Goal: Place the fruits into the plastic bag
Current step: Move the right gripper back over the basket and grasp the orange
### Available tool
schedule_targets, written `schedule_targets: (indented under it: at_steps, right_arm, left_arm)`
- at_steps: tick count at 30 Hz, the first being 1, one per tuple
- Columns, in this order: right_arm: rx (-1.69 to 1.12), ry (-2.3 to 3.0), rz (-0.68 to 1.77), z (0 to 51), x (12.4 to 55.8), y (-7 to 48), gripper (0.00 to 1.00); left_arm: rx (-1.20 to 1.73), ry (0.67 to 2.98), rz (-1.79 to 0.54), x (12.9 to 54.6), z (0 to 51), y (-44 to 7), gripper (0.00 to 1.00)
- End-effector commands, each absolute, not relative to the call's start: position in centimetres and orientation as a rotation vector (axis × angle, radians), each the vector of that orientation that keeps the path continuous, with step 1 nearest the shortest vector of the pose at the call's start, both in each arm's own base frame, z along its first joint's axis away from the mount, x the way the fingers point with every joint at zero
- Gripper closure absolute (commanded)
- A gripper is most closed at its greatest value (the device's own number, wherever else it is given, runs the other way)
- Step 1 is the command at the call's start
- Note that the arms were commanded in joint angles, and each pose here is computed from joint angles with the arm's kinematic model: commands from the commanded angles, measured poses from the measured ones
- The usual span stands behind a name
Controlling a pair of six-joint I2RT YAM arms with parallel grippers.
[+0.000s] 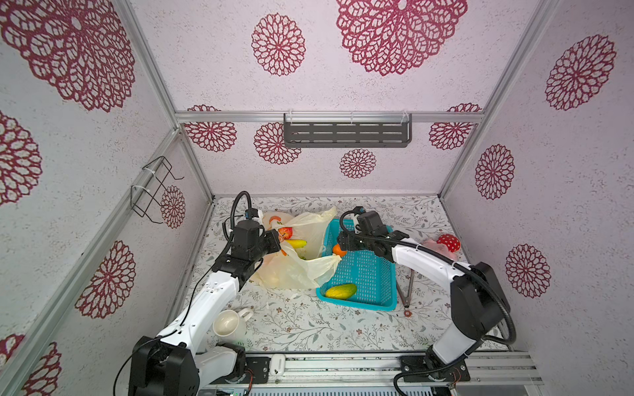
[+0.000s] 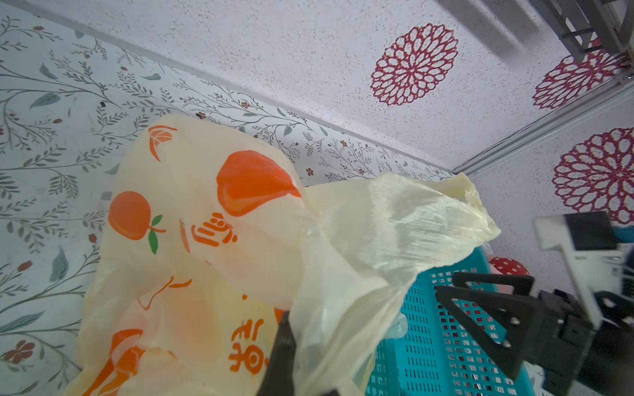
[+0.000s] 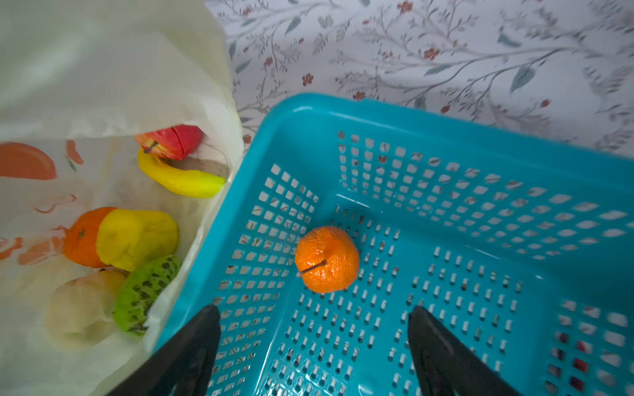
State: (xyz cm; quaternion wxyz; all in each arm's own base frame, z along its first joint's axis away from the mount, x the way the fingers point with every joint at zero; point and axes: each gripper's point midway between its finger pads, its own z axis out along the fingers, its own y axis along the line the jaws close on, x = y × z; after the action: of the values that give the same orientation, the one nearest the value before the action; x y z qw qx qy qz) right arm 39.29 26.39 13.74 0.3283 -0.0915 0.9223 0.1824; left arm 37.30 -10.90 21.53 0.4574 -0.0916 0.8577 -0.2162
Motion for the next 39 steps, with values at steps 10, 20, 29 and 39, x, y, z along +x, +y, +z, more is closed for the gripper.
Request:
schedule_targets:
  at_steps: [10, 20, 29, 39]
  right_arm:
    - [-0.302, 2.494, 0.422, 9.5, 42.6, 28.8, 0.17]
    - [-0.314, 2.584, 0.359, 5.5, 42.6, 28.7, 0.35]
    - [-0.249, 2.531, 0.318, 7.7, 42.1, 27.0, 0.53]
    - [-0.491, 2.275, 0.669, 17.5, 36.8, 30.7, 0.53]
  left_arm:
    - [-0.249, 2.074, -0.548, 37.3, 22.2, -10.6, 1.00]
    - [-0.246, 2.083, -0.542, 37.1, 22.0, -10.5, 1.00]
    - [-0.245, 2.077, -0.536, 37.0, 22.2, -10.4, 1.00]
    - [-0.252, 2.083, -0.563, 37.5, 21.4, -10.8, 1.00]
